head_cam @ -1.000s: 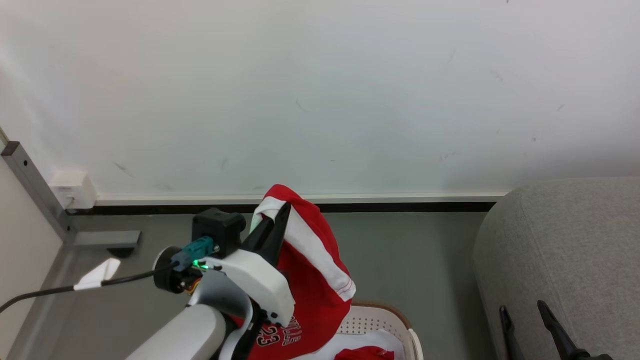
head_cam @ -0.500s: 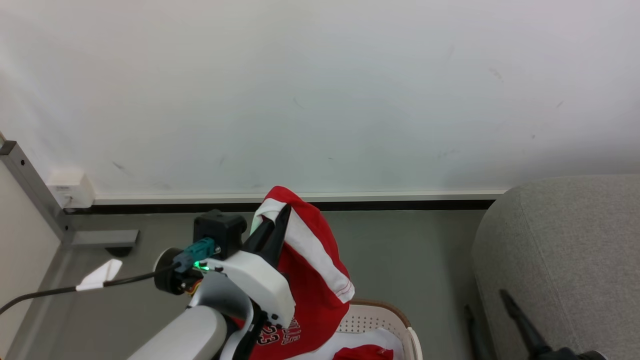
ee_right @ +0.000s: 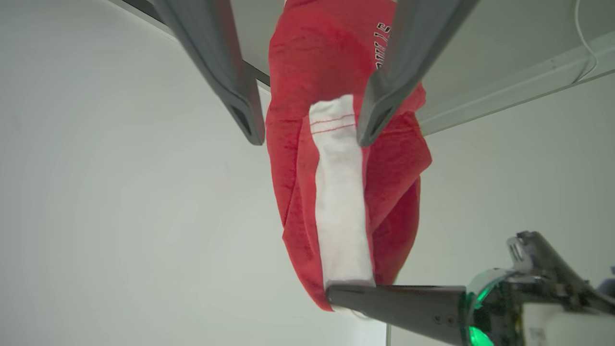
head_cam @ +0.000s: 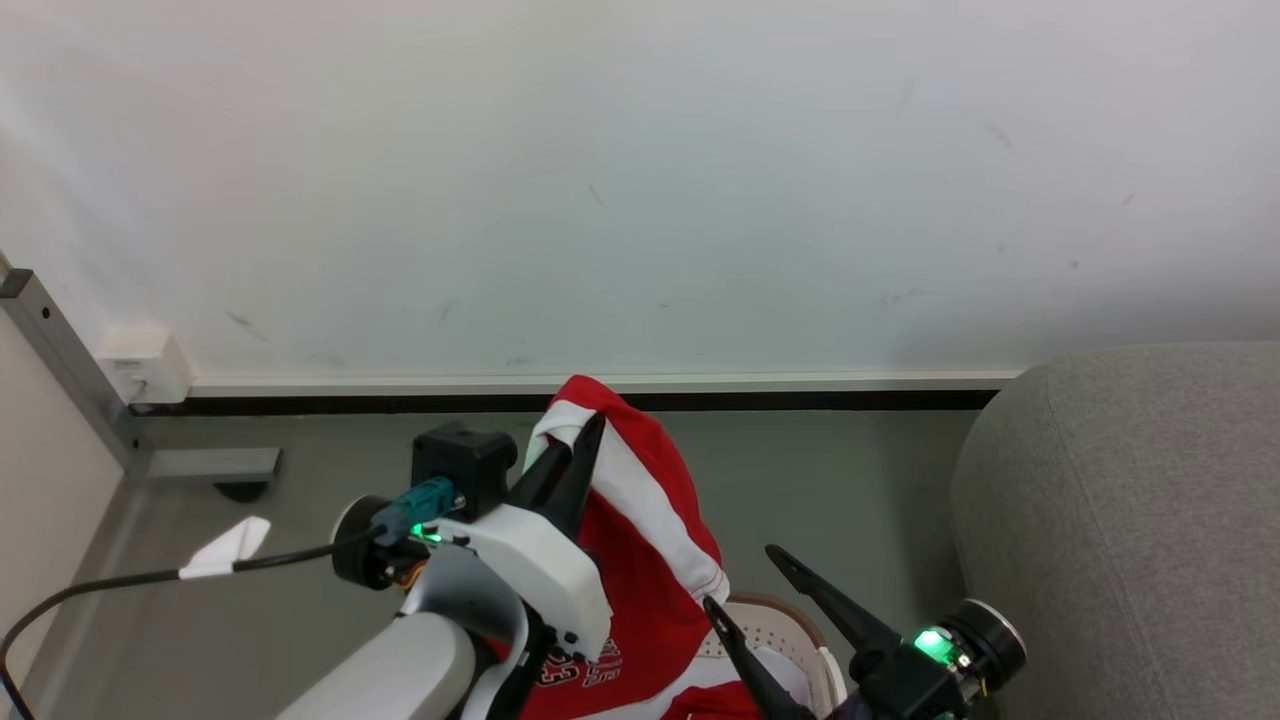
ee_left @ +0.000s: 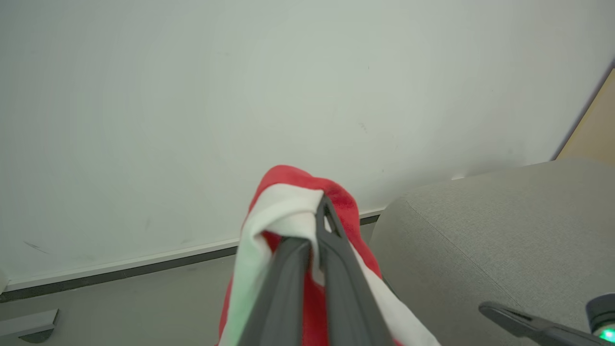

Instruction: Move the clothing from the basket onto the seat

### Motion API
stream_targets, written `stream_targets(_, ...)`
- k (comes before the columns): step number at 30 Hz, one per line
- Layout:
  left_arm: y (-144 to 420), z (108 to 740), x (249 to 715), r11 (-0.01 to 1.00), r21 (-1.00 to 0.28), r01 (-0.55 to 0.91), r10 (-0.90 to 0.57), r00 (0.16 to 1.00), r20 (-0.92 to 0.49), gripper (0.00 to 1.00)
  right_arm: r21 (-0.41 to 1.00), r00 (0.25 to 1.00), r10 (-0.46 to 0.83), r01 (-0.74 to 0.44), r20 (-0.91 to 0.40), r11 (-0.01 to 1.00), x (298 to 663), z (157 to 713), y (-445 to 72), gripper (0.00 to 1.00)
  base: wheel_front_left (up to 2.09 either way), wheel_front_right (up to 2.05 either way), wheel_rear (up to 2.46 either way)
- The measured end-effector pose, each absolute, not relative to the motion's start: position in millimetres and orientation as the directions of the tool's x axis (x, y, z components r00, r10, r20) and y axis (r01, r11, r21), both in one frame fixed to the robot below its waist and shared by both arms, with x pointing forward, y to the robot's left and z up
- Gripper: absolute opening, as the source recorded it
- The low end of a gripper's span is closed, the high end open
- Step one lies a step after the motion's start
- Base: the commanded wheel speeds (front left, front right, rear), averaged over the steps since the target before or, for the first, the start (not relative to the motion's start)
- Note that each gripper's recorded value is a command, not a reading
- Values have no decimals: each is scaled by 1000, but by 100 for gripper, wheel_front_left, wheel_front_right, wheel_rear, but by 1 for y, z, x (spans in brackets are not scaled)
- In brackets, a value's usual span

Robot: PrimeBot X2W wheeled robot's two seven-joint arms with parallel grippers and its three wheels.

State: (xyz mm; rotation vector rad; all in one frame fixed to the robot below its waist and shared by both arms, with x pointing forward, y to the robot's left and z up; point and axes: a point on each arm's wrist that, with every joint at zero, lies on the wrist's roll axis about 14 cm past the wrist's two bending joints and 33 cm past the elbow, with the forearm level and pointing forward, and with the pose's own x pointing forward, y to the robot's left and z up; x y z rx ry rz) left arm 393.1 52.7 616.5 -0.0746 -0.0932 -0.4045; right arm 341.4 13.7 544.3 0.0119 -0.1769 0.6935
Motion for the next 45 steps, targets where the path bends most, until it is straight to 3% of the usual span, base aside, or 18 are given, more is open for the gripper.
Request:
stream_targets(14, 39, 616, 390, 899, -58, 434, -427, 898, 107, 0, -32, 685, 714, -718, 146, 695, 363, 553, 48, 100, 0, 0, 0)
stream_targets(20, 36, 617, 386, 895, -62, 442, -434, 894, 110, 0, -15, 690, 710, -716, 141, 698, 373, 557, 49, 100, 0, 0, 0)
stream_targets(39, 17, 621, 376, 860, -76, 505, -496, 861, 112, 0, 40, 648, 762, -761, -11, 648, 380, 527, 67, 100, 0, 0, 0)
stream_targets(40, 17, 621, 376, 859, -78, 506, -497, 861, 110, 0, 43, 649, 761, -760, -15, 649, 381, 526, 67, 81, 0, 0, 0)
stream_targets(41, 16, 621, 376, 858, -79, 507, -498, 860, 111, 0, 49, 650, 760, -759, -12, 649, 382, 528, 68, 0, 0, 0, 0)
stream_targets(45, 17, 621, 375, 859, -80, 505, -496, 861, 111, 0, 67, 640, 768, -766, -13, 640, 380, 528, 71, 0, 0, 0, 0)
